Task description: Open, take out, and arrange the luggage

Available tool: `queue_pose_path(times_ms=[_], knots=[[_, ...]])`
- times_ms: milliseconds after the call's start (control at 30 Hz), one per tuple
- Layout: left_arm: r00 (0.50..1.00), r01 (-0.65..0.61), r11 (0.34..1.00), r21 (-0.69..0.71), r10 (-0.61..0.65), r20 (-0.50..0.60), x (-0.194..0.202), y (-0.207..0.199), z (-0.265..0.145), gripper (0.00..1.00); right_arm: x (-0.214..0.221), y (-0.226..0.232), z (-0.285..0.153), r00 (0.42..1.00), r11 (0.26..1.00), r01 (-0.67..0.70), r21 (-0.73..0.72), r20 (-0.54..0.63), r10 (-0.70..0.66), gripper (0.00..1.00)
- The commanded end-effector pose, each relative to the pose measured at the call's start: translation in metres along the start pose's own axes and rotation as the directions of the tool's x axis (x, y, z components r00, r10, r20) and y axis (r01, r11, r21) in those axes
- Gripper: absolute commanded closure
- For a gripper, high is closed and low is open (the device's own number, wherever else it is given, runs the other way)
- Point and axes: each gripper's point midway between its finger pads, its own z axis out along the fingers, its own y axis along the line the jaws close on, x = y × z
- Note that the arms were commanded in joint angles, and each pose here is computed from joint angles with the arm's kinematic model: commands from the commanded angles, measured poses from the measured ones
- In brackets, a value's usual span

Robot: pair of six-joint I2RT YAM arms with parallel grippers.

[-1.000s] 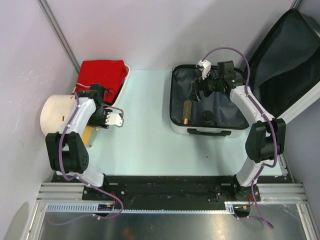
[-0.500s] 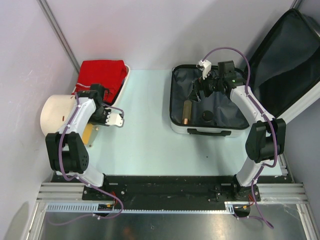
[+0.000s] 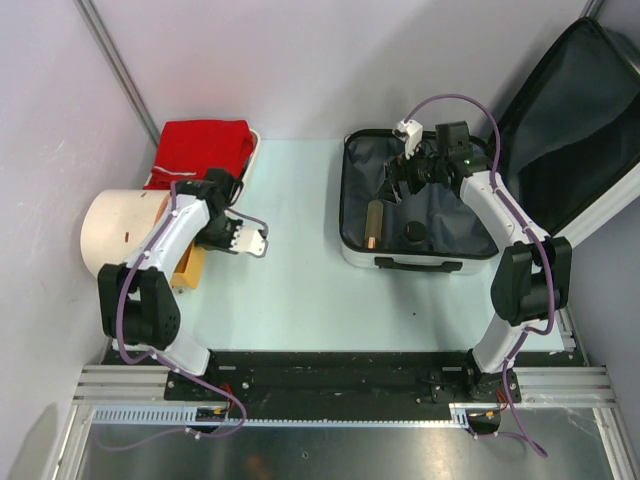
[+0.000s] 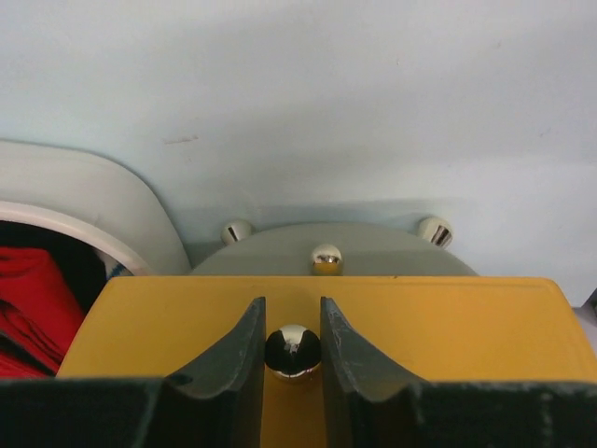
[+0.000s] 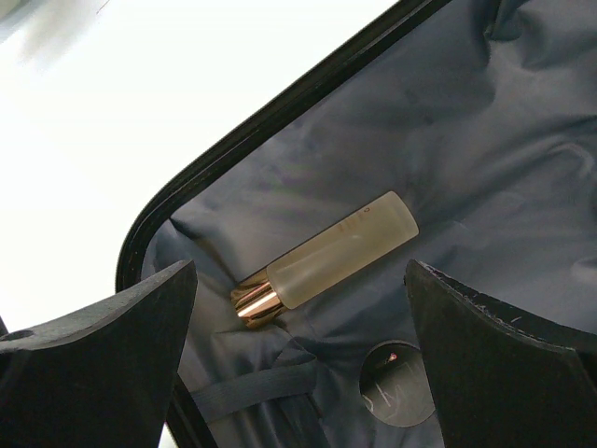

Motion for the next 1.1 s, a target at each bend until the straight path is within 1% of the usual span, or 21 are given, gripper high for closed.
queue_pose_path(times_ms=[0,167,233,267,300,333,367,433,467,533,600,633,700,800,833,900,933,967,1000,1033,1067], knots=[[0.991,-0.038,0.991,-0.131,0.054,0.122,-0.039,0.031,-0.023,0.91,-0.020,0.003,-0.009,0.998,1.000,0.028,0.002,0.052,-0.028,0.02],[0.987,-0.047,0.990,-0.131,0.066,0.144,-0.058,0.034,-0.024,0.93,-0.021,0.003,-0.010,0.998,1.000,0.028,0.002,0.052,-0.028,0.02],[0.986,-0.054,0.991,-0.123,0.072,0.148,-0.063,0.034,-0.021,0.91,-0.019,0.002,-0.009,0.999,1.000,0.025,0.002,0.048,-0.025,0.02],[0.987,-0.046,0.991,-0.123,0.064,0.147,-0.063,0.034,-0.021,0.77,-0.019,0.002,-0.010,0.999,1.000,0.025,0.003,0.048,-0.025,0.02],[0.988,-0.041,0.992,-0.121,0.058,0.145,-0.063,0.034,-0.021,0.68,-0.018,0.003,-0.009,0.999,1.000,0.024,0.002,0.047,-0.024,0.02],[0.988,-0.037,0.992,-0.122,0.055,0.146,-0.064,0.035,-0.021,0.55,-0.018,0.003,-0.010,0.999,1.000,0.024,0.002,0.047,-0.024,0.02],[0.987,-0.024,0.992,-0.126,0.044,0.152,-0.065,0.036,-0.023,0.36,-0.017,0.002,-0.010,0.999,1.000,0.022,0.002,0.044,-0.022,0.02],[0.984,-0.003,0.989,-0.150,0.029,0.173,-0.069,0.041,-0.031,0.24,-0.015,0.000,-0.009,0.999,1.000,0.020,0.008,0.038,-0.021,0.02],[0.979,0.019,0.987,-0.161,0.014,0.201,-0.073,0.044,-0.036,0.04,-0.014,0.000,-0.009,0.999,1.000,0.021,0.010,0.036,-0.021,0.02],[0.972,0.033,0.977,-0.208,0.016,0.233,-0.080,0.055,-0.052,0.01,-0.009,-0.006,-0.007,1.000,1.000,0.012,0.023,0.023,-0.013,0.02],[0.959,0.064,0.963,-0.262,0.013,0.284,-0.090,0.067,-0.074,0.00,0.002,-0.016,-0.006,1.000,0.999,0.017,0.049,-0.005,-0.017,0.02],[0.953,0.072,0.957,-0.280,0.016,0.301,-0.094,0.071,-0.082,0.00,0.010,-0.018,-0.006,0.999,0.999,0.018,0.049,-0.032,-0.016,0.02],[0.931,0.104,0.938,-0.329,0.024,0.363,-0.105,0.081,-0.107,0.00,0.028,-0.028,-0.004,0.992,0.993,0.091,0.070,-0.098,-0.084,0.03],[0.896,0.167,0.917,-0.363,0.012,0.443,-0.121,0.095,-0.135,0.00,0.053,-0.038,0.000,0.981,0.993,0.060,0.100,-0.190,-0.040,0.05],[0.877,0.225,0.911,-0.346,-0.035,0.480,-0.125,0.098,-0.140,0.00,0.060,-0.039,0.005,0.977,0.995,0.026,0.097,-0.213,-0.005,0.06],[0.833,0.301,0.889,-0.346,-0.069,0.548,-0.134,0.114,-0.161,0.00,0.061,-0.038,0.015,0.976,0.992,-0.030,0.120,-0.209,0.055,0.10],[0.797,0.380,0.873,-0.307,-0.140,0.588,-0.136,0.118,-0.166,0.00,0.064,-0.036,0.022,0.974,0.991,-0.054,0.122,-0.213,0.079,0.11],[0.772,0.422,0.859,-0.291,-0.172,0.612,-0.138,0.123,-0.171,0.00,0.065,-0.034,0.028,0.972,0.988,-0.082,0.129,-0.207,0.108,0.11],[0.744,0.463,0.834,-0.301,-0.181,0.644,-0.138,0.131,-0.189,0.00,0.066,-0.032,0.035,0.969,0.984,-0.103,0.144,-0.207,0.132,0.12],[0.695,0.524,0.816,-0.242,-0.245,0.677,-0.143,0.134,-0.189,0.00,0.065,-0.032,0.041,0.961,0.971,-0.173,0.167,-0.187,0.203,0.13],[0.664,0.554,0.798,-0.237,-0.252,0.704,-0.144,0.139,-0.202,0.00,0.074,-0.031,0.049,0.948,0.962,-0.213,0.169,-0.201,0.245,0.13]])
